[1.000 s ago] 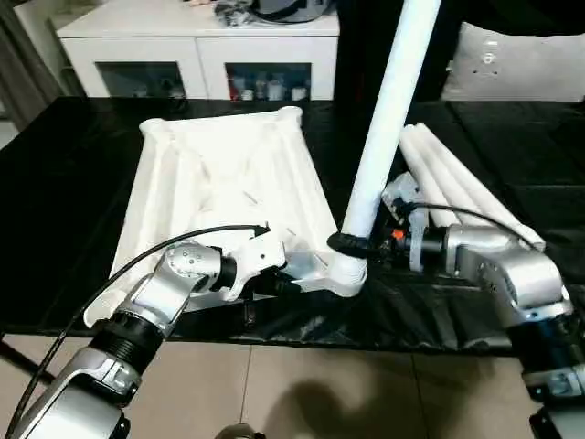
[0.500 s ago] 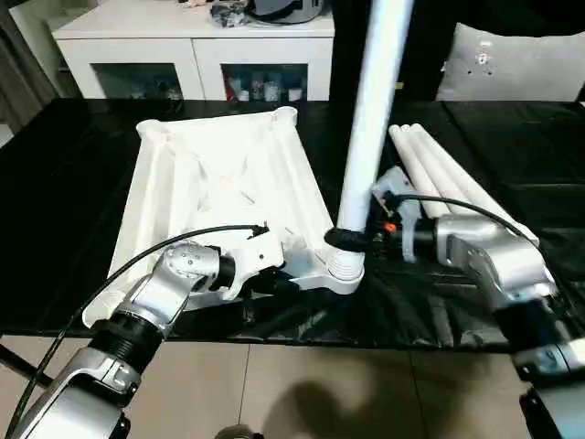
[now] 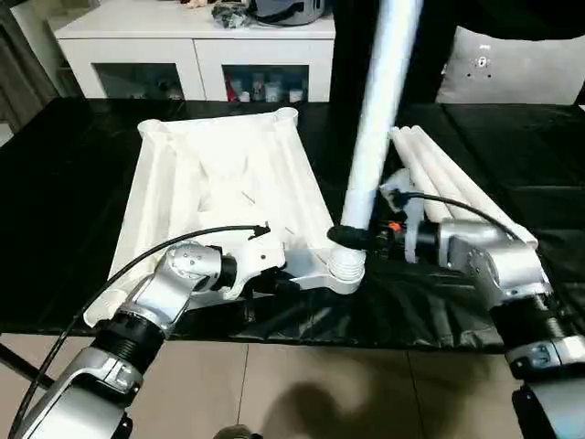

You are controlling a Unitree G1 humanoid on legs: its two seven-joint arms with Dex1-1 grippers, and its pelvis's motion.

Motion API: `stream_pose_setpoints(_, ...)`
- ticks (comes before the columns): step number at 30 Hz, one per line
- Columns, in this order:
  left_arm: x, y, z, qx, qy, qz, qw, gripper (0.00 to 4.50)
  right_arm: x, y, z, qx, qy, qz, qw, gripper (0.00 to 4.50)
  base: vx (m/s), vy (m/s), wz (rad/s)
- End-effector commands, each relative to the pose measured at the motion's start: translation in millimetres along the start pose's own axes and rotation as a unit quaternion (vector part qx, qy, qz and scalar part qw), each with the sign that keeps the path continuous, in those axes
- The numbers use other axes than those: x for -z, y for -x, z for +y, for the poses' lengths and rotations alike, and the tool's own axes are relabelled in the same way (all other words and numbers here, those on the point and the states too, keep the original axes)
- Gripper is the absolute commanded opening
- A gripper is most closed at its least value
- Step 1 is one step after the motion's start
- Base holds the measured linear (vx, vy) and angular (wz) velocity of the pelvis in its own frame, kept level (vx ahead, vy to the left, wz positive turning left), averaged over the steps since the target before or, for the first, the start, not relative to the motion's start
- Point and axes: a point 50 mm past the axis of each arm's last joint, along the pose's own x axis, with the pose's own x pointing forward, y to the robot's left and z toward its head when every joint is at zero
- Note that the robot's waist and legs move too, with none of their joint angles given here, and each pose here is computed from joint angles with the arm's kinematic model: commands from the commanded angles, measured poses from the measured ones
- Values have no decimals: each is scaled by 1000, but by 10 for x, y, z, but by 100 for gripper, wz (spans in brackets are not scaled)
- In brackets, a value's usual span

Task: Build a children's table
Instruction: Insert table leg to table base

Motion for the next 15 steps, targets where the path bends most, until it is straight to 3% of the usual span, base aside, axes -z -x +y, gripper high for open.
stream_pose_setpoints(1, -57, 4, 64, -29, 6, -24, 999, 0, 140, 26, -20, 15, -36, -21, 999, 187, 0, 0, 0)
stream_pose_setpoints(9, -103, -38, 100, -50, 16, -40, 998, 0, 352, 75, 43, 30, -58, -55, 996, 186, 0, 0, 0)
stream_pose_setpoints(11, -105, -54, 95, -49, 17, -41, 998, 0, 436, 96, 74, 40, -28, -29, 998, 186, 0, 0, 0)
stream_pose_setpoints(15, -97, -66, 84, -44, 15, -37, 998, 0, 474, 114, 92, 43, 0, -6, 999, 186, 0, 0, 0)
